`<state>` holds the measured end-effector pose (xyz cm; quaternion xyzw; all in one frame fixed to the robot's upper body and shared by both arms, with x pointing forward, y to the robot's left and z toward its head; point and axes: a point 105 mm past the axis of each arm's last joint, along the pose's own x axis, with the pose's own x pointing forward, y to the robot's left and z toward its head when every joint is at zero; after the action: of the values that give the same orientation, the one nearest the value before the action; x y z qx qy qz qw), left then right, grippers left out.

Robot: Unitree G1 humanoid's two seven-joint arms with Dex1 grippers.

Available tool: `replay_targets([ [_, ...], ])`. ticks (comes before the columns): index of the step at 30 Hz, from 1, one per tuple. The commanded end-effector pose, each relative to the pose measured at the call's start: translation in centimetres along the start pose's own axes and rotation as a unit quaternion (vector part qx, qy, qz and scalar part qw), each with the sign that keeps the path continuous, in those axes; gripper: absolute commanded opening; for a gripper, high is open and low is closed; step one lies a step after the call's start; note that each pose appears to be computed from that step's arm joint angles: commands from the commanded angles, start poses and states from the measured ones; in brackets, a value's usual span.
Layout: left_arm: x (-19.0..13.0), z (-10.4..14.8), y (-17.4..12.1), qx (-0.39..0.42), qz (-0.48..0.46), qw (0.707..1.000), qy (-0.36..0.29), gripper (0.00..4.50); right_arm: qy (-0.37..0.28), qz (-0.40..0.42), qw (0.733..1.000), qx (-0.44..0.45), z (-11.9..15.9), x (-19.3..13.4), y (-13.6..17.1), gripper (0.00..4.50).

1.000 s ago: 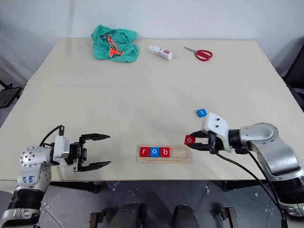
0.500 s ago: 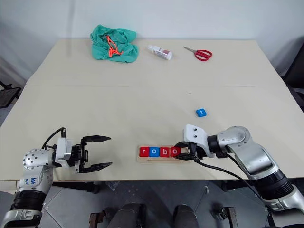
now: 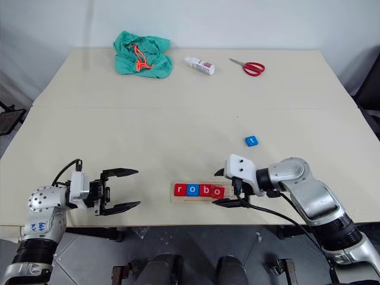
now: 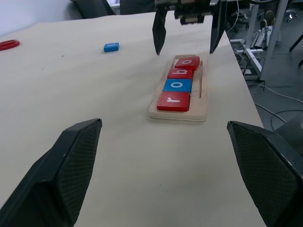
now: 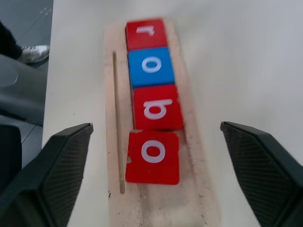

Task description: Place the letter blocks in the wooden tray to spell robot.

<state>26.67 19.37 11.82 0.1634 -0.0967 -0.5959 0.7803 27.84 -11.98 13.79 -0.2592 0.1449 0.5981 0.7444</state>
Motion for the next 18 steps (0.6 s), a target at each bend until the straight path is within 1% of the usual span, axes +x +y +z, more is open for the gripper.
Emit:
replay_targets([
  [1, 0.1, 0.4, 0.2, 0.015, 0.0, 1.0, -0.007, 4.5, -0.017, -0.03, 0.999, 0.013, 1.1, -1.9, 0.3, 4.49],
  [2, 0.2, 0.4, 0.2, 0.015, -0.001, 1.0, -0.007, 4.5, -0.015, -0.026, 0.999, 0.024, 0.9, -2.4, 0.9, 4.49],
  [3, 0.3, 0.3, 0.2, 0.014, -0.001, 1.0, -0.008, 4.5, -0.011, -0.019, 0.999, 0.035, 0.7, -2.8, 1.4, 4.12],
  [5, 0.4, 0.3, 0.2, 0.014, -0.003, 1.0, -0.009, 4.5, 0.003, -0.009, 0.999, 0.052, 0.3, -3.1, 2.5, 3.63],
  [6, 0.4, 0.3, 0.2, 0.014, -0.005, 1.0, -0.01, 4.5, 0.007, -0.007, 0.998, 0.056, 0.1, -3.0, 2.8, 3.21],
  [8, 0.6, 0.3, 0.3, 0.014, -0.006, 1.0, -0.012, 4.5, 0.008, -0.005, 0.998, 0.063, 0.0, -2.9, 3.2, 2.57],
  [11, 0.9, 0.3, 0.5, 0.015, -0.009, 1.0, -0.015, 4.5, 0.009, -0.016, 0.997, 0.068, -0.7, -2.1, 2.8, 1.56],
  [12, 1.0, 0.3, 0.6, 0.016, -0.01, 1.0, -0.016, 4.5, 0.011, -0.015, 0.997, 0.069, -0.9, -1.9, 2.8, 1.15],
  [15, 0.9, 0.3, 0.5, 0.016, -0.011, 1.0, -0.016, 4.5, 0.009, -0.01, 0.998, 0.069, -1.0, -1.3, 2.7, 0.1],
  [18, 0.7, 0.3, 0.3, 0.016, -0.011, 1.0, -0.014, 4.5, 0.008, -0.005, 0.998, 0.069, -1.2, -0.8, 2.6, 0.04],
])
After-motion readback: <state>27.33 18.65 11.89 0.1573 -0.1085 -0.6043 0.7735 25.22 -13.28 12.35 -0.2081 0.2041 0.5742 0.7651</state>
